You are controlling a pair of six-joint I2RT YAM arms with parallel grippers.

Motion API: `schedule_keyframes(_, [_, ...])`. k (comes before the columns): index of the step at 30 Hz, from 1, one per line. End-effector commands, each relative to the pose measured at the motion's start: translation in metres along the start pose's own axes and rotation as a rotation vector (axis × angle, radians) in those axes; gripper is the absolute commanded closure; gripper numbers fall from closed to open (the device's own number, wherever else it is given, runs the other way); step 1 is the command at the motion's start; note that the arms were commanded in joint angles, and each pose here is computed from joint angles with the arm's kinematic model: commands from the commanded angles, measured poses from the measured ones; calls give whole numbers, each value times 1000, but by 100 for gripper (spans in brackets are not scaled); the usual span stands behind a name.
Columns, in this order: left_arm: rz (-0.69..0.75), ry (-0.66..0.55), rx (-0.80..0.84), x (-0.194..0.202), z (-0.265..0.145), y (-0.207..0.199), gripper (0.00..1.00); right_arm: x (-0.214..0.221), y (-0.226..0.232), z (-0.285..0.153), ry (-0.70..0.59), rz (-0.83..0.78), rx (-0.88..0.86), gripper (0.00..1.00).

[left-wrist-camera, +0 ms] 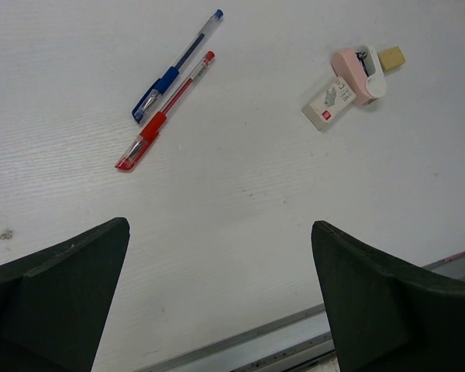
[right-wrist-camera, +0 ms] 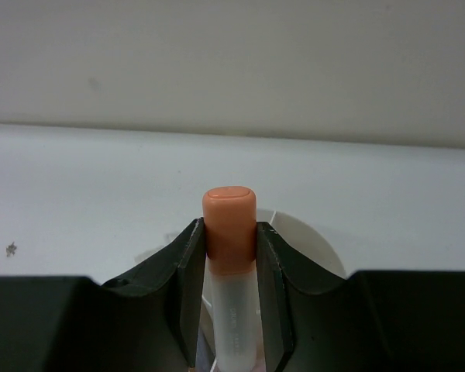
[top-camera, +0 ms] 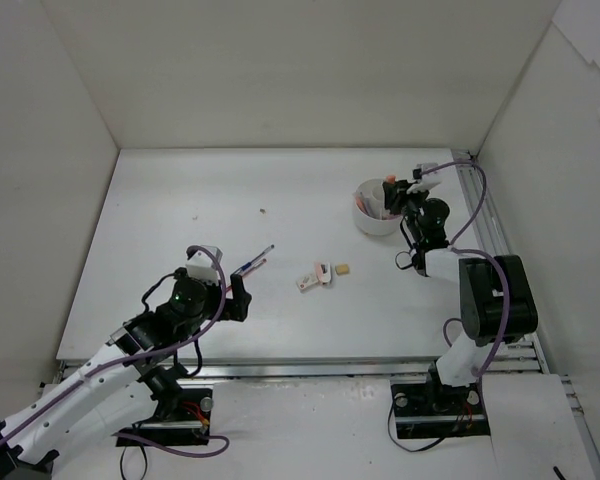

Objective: Sort the stationery into containers

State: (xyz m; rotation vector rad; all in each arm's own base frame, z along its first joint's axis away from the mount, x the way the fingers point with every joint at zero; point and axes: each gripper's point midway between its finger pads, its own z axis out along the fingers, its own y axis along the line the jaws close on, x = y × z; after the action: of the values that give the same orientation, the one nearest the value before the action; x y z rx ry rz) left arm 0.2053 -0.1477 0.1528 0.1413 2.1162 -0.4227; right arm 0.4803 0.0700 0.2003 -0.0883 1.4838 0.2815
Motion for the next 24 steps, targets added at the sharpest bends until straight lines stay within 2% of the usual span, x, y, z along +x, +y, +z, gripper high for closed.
schedule_keyframes(1, [-22,-106,42,-41,-7,-15,0,-41,7,3,-220,-18,-47,100])
schedule_keyframes(7, [-18,-100,30,-41,-7,-13,0,-30,7,1,-270,35,-63,99])
schedule_keyframes(10, [-16,-95,28,-41,-7,-13,0,-25,7,0,-262,44,-66,90])
schedule_keyframes(11, [-14,-94,27,-40,-7,-13,0,-25,7,0,-261,46,-63,77])
schedule_keyframes(13, [-14,-96,26,-41,-7,-13,0,-29,5,-4,-270,35,-47,70])
schedule_keyframes(15, [-13,-100,30,-42,-7,-13,0,-37,5,-7,-286,25,-43,51])
schedule_keyframes(19, [-8,-101,40,-43,-7,-16,0,-51,8,-12,-294,3,-47,38])
schedule_keyframes(20, [-8,-101,44,-44,-7,-16,0,-50,9,-13,-281,-2,-49,29])
schedule_keyframes(24, [-9,-111,60,-46,-9,-19,0,-82,15,-26,-324,-22,-50,14])
